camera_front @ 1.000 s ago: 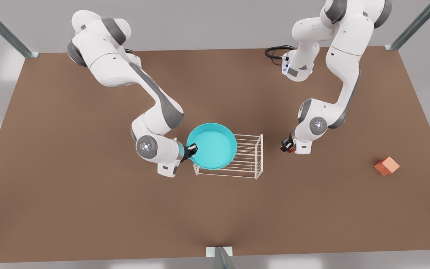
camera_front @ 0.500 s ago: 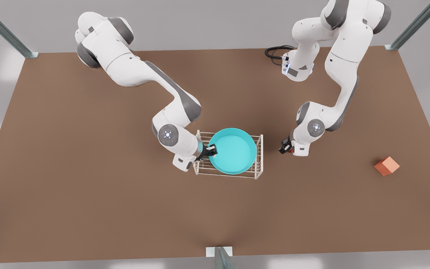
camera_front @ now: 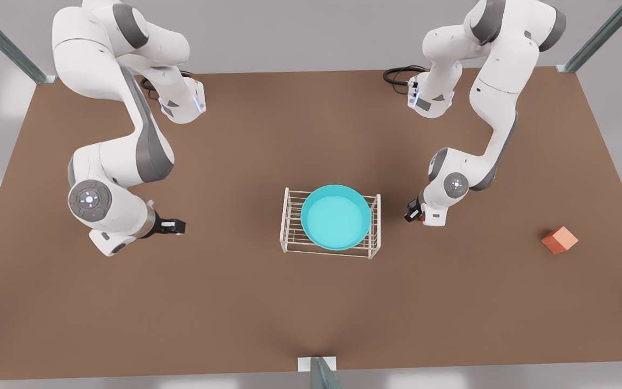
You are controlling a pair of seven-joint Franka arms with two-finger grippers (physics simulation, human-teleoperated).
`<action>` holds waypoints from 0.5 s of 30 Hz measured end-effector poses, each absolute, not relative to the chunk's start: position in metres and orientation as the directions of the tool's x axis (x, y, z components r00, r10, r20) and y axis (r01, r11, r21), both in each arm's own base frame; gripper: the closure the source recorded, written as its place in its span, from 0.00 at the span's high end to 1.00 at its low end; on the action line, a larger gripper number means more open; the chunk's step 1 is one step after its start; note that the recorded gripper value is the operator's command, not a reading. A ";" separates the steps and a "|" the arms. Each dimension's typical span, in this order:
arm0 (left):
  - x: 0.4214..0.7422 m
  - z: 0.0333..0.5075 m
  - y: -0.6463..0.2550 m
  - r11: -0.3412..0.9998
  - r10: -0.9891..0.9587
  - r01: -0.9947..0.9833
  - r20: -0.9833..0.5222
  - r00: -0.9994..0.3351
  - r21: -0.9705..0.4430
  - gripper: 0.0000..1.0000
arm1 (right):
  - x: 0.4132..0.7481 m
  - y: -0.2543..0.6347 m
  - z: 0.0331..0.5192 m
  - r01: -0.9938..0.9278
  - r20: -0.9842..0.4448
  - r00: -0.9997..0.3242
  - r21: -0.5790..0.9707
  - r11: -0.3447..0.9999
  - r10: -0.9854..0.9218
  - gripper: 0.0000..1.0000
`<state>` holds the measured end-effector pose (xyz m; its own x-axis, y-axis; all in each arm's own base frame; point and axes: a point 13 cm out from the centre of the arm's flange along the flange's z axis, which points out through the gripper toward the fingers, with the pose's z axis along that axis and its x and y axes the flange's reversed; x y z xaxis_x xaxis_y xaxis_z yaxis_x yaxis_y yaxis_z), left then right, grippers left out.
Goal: Place the plate on the shelf with right arm and place the red button switch in the plate with left arm
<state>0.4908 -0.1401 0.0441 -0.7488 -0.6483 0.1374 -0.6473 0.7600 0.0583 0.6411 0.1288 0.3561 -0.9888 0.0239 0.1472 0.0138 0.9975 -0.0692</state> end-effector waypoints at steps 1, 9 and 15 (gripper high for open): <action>0.490 0.044 -0.140 0.760 -0.649 -0.648 0.138 -0.749 0.059 0.78 | 0.639 0.127 0.352 0.000 0.161 -0.987 -0.084 0.996 0.013 1.00; 0.491 0.043 -0.139 0.759 -0.649 -0.648 0.136 -0.748 0.059 0.57 | 0.634 0.137 0.354 -0.088 0.180 -0.981 -0.114 0.990 -0.067 1.00; 0.492 0.045 -0.139 0.756 -0.653 -0.651 0.132 -0.746 0.058 0.49 | 0.633 0.151 0.368 -0.134 0.160 -0.980 -0.100 0.986 -0.117 1.00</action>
